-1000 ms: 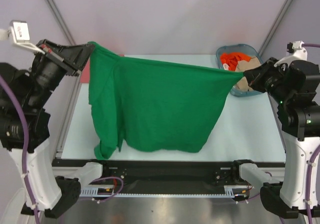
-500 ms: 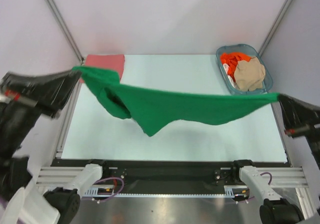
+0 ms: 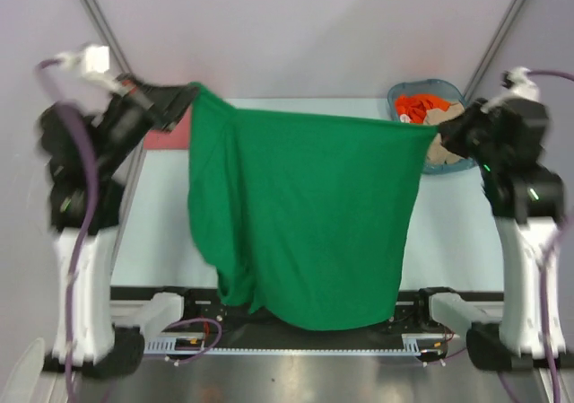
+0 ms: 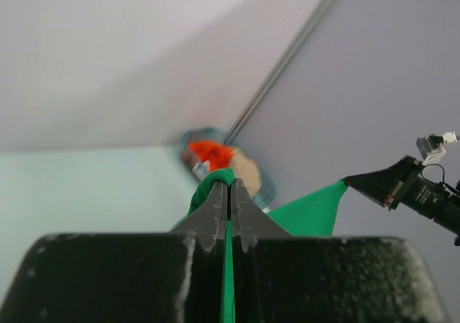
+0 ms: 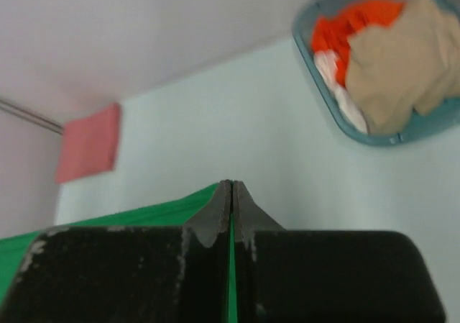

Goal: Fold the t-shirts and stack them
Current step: Flatten the tshirt out

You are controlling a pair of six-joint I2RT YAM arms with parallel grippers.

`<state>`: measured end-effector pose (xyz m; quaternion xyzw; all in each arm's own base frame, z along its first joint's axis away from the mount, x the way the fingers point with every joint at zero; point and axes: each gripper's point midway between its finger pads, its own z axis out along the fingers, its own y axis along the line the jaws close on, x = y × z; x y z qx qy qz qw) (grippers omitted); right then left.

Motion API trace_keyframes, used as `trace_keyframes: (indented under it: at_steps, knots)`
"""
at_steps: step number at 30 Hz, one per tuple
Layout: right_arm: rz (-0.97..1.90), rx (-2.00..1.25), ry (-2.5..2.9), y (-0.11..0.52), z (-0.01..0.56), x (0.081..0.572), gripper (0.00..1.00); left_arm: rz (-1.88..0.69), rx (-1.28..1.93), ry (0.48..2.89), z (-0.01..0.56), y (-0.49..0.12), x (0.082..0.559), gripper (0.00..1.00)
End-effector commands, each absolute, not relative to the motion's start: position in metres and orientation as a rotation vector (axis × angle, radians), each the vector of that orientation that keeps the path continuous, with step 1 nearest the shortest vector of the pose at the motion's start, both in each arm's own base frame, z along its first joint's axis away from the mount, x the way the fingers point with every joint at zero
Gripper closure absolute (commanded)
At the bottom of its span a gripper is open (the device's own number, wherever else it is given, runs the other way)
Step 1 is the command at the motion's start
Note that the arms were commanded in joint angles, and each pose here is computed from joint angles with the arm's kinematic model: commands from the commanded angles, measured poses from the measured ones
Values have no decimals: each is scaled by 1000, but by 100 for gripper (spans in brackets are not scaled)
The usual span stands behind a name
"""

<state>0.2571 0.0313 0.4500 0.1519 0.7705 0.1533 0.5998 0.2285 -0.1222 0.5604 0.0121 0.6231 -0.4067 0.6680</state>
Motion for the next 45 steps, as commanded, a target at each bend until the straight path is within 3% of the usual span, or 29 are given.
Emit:
trace_keyframes:
  at_steps: [1, 7, 10, 12, 15, 16, 18, 19, 20, 22, 24, 25, 27, 28, 29, 31, 33, 34, 35, 38, 40, 45]
  knots:
    - [177, 451, 1888, 8, 380, 338, 100, -861, -65, 1518, 505, -121, 343, 100]
    - [143, 426, 2060, 18, 289, 430, 100, -713, -80, 1784, 383, -122, 487, 100]
    - [97, 374, 2152, 29, 249, 466, 100, -660, -64, 1798, 379, -117, 527, 100]
    - [43, 369, 2141, 25, 252, 483, 100, -674, -64, 1813, 365, -121, 565, 100]
    - [-19, 331, 2208, 26, 236, 502, 94, -723, -87, 1838, 351, -129, 599, 99]
    - [-29, 316, 2230, 28, 234, 504, 94, -731, -93, 1852, 345, -131, 605, 97]
    - [-62, 267, 2269, 35, 226, 503, 91, -708, -125, 1893, 334, -128, 605, 75]
    - [-70, 253, 2271, 38, 227, 502, 82, -675, -136, 1905, 330, -124, 602, 68]
    - [-84, 240, 2273, 39, 230, 497, 80, -640, -162, 1972, 302, -120, 597, 61]
    - [-67, 229, 2284, 49, 228, 487, 73, -584, -136, 1976, 309, -114, 575, 44]
    - [-8, 236, 2275, 57, 238, 476, 61, -513, -141, 2055, 278, -104, 555, 30]
    - [-2, 240, 2290, 57, 232, 469, 48, -499, -131, 2029, 296, -101, 538, 25]
    - [13, 261, 2246, 57, 249, 454, 29, -480, -151, 2107, 268, -97, 512, 23]
    - [9, 243, 2256, 62, 243, 445, 19, -477, -149, 2066, 290, -97, 491, 22]
    - [40, 230, 2221, 67, 251, 442, 1, -476, -170, 2132, 262, -101, 470, 23]
    - [116, 292, 2166, 68, 263, 420, 0, -521, -170, 2078, 283, -110, 431, 27]
    - [263, 444, 2132, 71, 270, 408, 0, -574, -220, 2154, 248, -127, 389, 33]
    - [339, 456, 2093, 59, 283, 397, 0, -599, -252, 2169, 241, -132, 372, 42]
    - [554, 352, 2119, 86, 277, 387, 0, -669, -314, 2190, 228, -142, 337, 46]
    - [581, 319, 2183, 92, 261, 358, 0, -743, -424, 2242, 193, -161, 273, 55]
    - [548, 290, 2252, 95, 245, 344, 5, -743, -466, 2246, 176, -164, 250, 58]
    - [583, 127, 2502, 141, 178, 287, 25, -704, -505, 2387, 107, -171, 212, 53]
